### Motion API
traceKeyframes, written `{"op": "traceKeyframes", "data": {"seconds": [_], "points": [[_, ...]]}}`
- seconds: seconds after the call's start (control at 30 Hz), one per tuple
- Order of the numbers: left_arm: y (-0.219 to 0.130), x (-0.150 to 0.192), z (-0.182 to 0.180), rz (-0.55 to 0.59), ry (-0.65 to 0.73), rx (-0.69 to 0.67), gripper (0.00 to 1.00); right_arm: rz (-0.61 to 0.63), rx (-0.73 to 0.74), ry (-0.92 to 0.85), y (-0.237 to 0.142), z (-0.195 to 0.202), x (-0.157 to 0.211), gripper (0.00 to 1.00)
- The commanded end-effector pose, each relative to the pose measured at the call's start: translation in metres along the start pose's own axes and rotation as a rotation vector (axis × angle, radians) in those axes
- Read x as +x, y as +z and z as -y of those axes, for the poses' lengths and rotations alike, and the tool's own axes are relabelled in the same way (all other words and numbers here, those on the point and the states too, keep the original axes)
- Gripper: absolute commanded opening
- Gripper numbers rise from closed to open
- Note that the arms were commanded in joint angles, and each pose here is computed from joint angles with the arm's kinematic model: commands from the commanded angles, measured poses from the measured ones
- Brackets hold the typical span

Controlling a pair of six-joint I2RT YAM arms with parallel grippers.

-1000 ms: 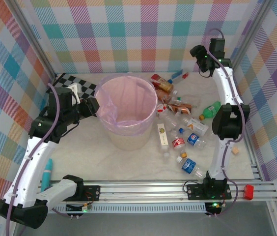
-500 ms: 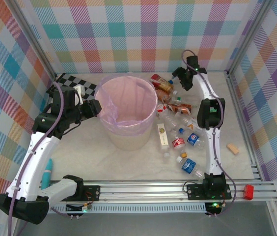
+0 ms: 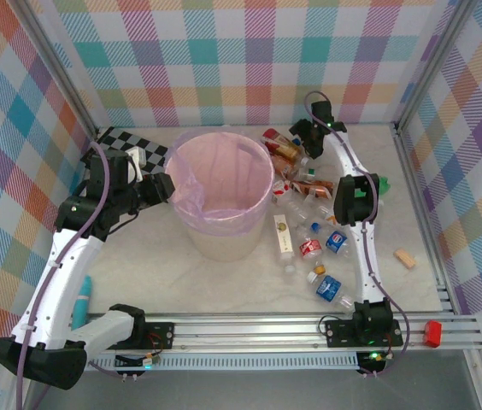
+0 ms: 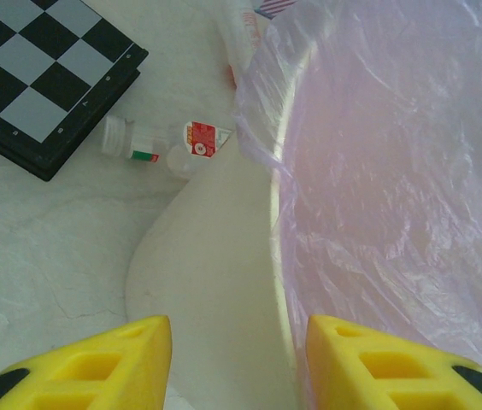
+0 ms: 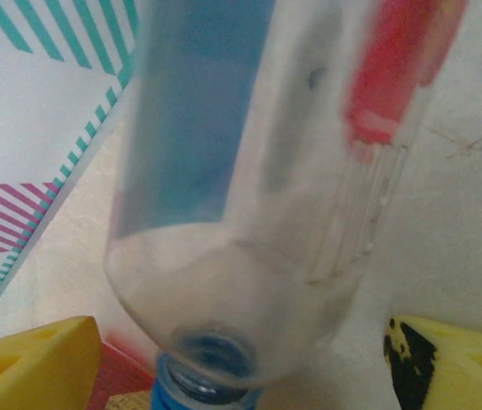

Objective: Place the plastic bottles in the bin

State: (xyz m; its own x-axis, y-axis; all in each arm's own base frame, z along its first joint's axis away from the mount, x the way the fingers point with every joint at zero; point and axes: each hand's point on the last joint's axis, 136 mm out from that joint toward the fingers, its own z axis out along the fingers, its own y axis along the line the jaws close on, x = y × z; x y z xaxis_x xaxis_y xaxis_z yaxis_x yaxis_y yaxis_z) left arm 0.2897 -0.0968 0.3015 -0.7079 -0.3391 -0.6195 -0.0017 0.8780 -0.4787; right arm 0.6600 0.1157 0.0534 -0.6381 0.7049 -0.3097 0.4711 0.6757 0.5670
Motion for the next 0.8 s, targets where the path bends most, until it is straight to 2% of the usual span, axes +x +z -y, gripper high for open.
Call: {"op": "traceKeyframes", "data": {"seconds": [0.0,0.1,0.27,0.5,0.77], "points": [[-0.015,-0.003,-0.002,0.018,0.015,-0.011,0.46,0.005,0.053,0.022,0.014,0.017,0.004,0.82],[-0.021,-0.005,0.003,0.034,0.017,0.008,0.48,0.016,0.067,0.018,0.012,0.019,0.002,0.74],[-0.033,-0.009,0.010,0.055,0.025,0.037,0.51,0.053,0.063,0.005,0.000,0.017,-0.011,0.52],[-0.036,-0.009,0.011,0.060,0.029,0.044,0.52,0.084,0.058,-0.025,-0.024,0.016,-0.032,0.40],[-0.037,-0.007,0.030,0.063,-0.023,0.161,0.51,0.128,0.037,-0.093,-0.072,0.007,-0.057,0.25]]}}
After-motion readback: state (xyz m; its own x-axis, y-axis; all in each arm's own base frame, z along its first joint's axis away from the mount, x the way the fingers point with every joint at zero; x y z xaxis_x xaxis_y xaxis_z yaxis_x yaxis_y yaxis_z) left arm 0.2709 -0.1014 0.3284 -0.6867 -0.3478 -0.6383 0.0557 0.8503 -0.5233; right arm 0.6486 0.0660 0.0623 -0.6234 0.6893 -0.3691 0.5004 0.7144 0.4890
